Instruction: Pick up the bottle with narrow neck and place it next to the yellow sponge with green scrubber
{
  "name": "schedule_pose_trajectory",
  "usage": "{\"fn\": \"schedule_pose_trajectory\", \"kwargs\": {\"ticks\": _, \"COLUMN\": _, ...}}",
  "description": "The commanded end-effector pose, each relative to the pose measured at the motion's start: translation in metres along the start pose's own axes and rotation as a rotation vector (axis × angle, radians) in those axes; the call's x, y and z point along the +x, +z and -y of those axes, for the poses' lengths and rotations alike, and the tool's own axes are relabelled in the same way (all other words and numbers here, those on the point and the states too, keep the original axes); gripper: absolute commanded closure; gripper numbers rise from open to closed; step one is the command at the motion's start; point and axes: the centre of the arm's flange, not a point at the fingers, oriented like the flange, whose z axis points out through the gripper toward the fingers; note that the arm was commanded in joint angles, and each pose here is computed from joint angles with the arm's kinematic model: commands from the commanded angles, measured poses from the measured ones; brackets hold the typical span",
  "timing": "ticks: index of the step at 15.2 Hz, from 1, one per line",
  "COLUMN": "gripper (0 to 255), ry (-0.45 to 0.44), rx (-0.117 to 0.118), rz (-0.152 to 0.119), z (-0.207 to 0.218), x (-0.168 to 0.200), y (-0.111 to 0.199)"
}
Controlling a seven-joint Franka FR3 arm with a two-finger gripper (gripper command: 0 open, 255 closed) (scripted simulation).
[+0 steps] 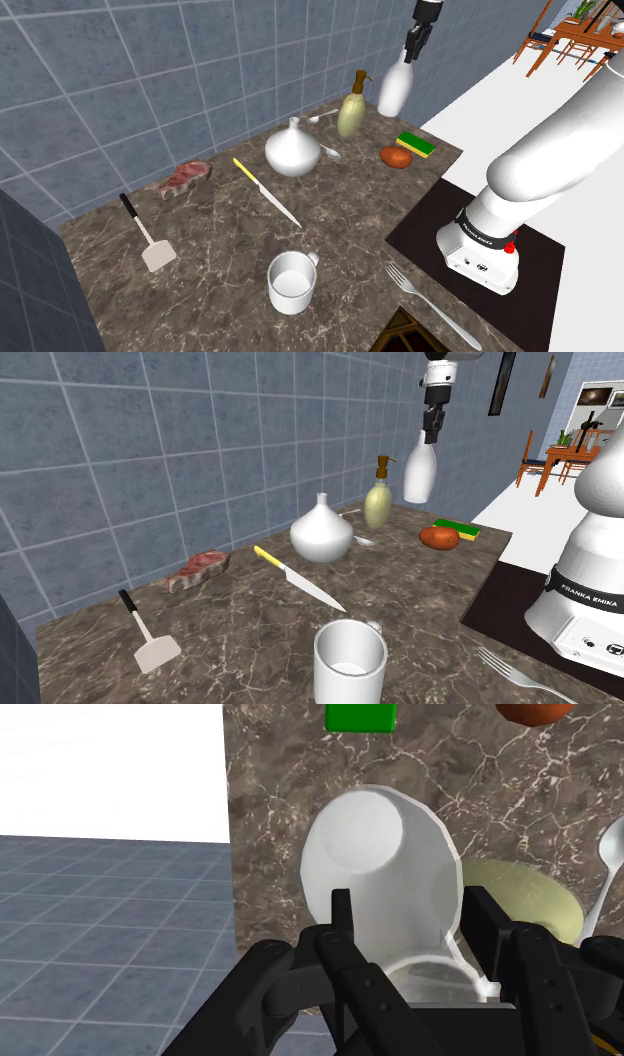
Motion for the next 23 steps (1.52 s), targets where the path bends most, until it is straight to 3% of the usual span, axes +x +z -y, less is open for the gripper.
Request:
{"fn": "schedule_pose_trajectory", "kwargs": {"ticks": 1, "gripper": 255, "ry": 0.000, "rx": -0.001, "rz": -0.001, "z": 0.000, "x": 0.000, "y": 0.012}}
{"fn": "schedule_pose_trajectory", "kwargs": {"ticks": 12, "gripper": 255, "ry": 0.000, "rx": -0.001, "rz": -0.001, "z": -0.001, "x": 0.002, "y": 0.070}}
{"fn": "schedule_pose_trajectory", "kwargs": {"ticks": 21, "gripper": 255, "ry": 0.000, "rx": -0.001, "rz": -0.001, "z": -0.001, "x": 0.002, "y": 0.073}}
{"fn": "schedule_pose_trajectory", "kwargs": {"ticks": 22, "gripper": 0, "ry": 0.000, "rx": -0.001, "rz": -0.001, "z": -0.001, "x": 0.002, "y": 0.073}}
{"fn": "schedule_pose_trajectory", "kwargs": {"ticks": 23, "gripper": 0, "ry": 0.000, "rx": -0.001, "rz": -0.001, "z": -0.001, "x": 0.002, "y": 0.073}}
